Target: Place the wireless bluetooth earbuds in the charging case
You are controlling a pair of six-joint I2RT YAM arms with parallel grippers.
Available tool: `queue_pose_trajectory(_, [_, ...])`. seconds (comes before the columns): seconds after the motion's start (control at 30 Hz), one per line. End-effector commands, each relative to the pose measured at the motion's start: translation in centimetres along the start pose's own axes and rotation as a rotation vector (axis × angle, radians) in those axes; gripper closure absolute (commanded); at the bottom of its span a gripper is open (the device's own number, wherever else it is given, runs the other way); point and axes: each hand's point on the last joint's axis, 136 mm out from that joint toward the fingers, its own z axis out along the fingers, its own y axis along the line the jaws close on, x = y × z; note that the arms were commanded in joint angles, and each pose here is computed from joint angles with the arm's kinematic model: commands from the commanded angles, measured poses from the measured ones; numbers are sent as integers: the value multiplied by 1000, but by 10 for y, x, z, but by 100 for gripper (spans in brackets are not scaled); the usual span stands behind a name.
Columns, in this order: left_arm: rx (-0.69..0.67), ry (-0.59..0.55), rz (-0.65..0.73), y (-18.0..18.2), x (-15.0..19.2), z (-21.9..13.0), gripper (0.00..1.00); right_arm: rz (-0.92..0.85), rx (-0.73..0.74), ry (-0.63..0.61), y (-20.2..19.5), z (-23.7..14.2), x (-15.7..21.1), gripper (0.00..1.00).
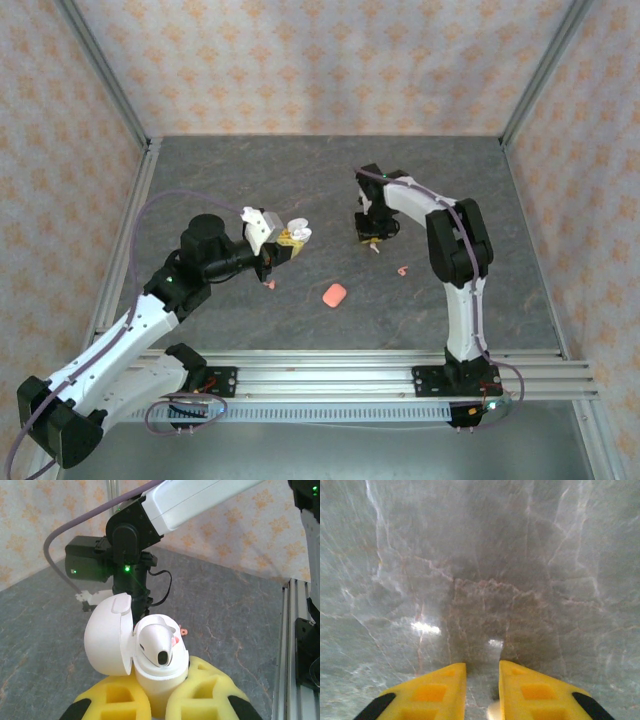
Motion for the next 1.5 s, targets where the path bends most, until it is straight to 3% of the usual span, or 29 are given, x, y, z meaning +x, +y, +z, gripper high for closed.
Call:
queue_pose_trajectory(0.0, [-8, -2, -12, -1, 1, -2, 100, -4, -24, 25, 8, -20, 18, 73])
queue_pose_trajectory(0.13, [-7, -6, -11, -1, -1, -2, 100, 32, -76, -62, 18, -48, 7, 67])
queue_pose_trajectory(0.27, [-4, -4, -10, -3, -2, -3, 100, 54, -121, -72, 19, -63, 7, 66])
queue_pose_trajectory(0.53, [-6, -9, -13, -4, -2, -5, 100, 171, -177, 5, -13, -39, 22, 65])
queue_pose_trajectory(0.67, [-6, -12, -13, -4, -3, -6, 100, 167, -228, 20, -8, -31, 27, 59])
queue_pose_trajectory(1.2, [-9, -15, -19, -4, -4, -5, 100, 184, -249, 71, -4, -8, 43, 59])
queue_pose_trajectory(1.47, [-8, -15, -21, -4, -4, -5, 100, 233, -310, 55, 8, -17, 45, 60])
